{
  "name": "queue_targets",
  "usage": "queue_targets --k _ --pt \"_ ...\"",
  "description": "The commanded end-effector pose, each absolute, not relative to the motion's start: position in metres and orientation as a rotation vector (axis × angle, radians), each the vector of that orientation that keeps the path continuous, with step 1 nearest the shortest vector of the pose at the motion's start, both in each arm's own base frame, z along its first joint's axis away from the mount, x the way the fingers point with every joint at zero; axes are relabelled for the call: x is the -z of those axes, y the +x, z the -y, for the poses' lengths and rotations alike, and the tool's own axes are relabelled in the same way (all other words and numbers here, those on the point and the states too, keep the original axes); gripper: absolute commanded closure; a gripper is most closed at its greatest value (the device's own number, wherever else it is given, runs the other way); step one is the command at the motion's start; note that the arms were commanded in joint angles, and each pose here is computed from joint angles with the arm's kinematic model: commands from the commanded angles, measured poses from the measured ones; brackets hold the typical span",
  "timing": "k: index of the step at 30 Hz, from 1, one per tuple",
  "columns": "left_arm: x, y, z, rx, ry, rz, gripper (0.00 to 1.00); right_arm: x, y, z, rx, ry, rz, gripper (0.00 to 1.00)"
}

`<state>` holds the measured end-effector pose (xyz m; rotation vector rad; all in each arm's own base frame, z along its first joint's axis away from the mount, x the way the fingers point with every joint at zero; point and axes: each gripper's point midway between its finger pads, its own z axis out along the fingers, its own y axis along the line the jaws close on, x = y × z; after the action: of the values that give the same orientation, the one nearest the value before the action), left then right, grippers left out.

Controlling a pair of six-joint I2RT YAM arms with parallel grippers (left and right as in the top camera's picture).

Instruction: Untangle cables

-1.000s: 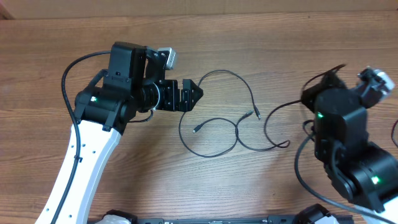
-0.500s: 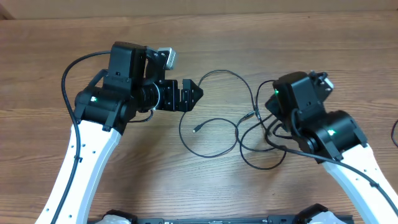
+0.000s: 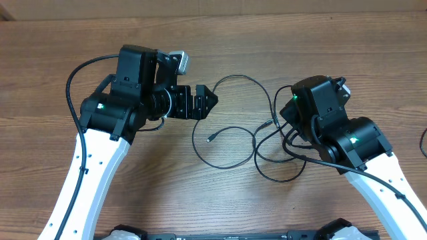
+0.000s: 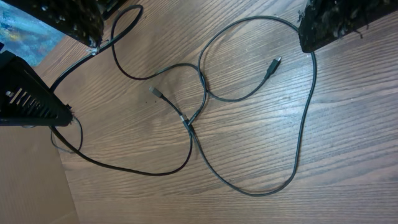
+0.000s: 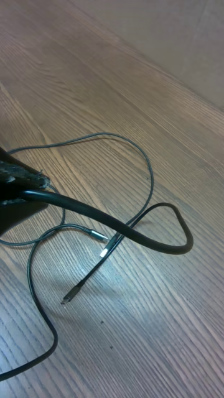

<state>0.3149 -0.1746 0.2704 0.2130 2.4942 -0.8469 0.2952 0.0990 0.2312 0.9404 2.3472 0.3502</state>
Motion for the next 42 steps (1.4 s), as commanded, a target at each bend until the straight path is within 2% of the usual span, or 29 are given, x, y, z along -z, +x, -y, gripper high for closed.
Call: queue_targets --k 1,8,12,21,28,38,42 --pt "-0.276 0.319 0.174 0.836 0.221 -2.475 0.0 -0.229 0.293 -0.097 -0.347 0.953 -2.344 0.96" --pt "-0.277 0.326 0.17 0.8 0.201 -2.455 0.0 -0.219 0.291 -0.096 -0.325 0.957 -2.363 0.96" --pt "-0.267 0.314 0.174 0.805 0.202 -2.52 0.01 -0.217 0.293 -0.097 -0.335 0.957 -2.356 0.96" --pt "-0.211 0.294 0.192 0.796 0.243 -2.696 0.0 -0.217 0.293 -0.097 -0.34 0.96 -2.357 0.96" --pt "-0.153 0.295 0.182 0.615 -0.041 -2.896 0.03 -0.217 0.292 -0.098 -0.344 0.959 -2.36 0.96" --pt "-0.106 0.287 0.193 0.534 -0.198 -3.07 0.08 -0.217 0.292 -0.099 -0.346 0.959 -2.363 0.96" --pt "-0.09 0.281 0.185 0.42 -0.379 -3.128 0.1 -0.217 0.292 -0.099 -0.347 0.959 -2.362 0.96"
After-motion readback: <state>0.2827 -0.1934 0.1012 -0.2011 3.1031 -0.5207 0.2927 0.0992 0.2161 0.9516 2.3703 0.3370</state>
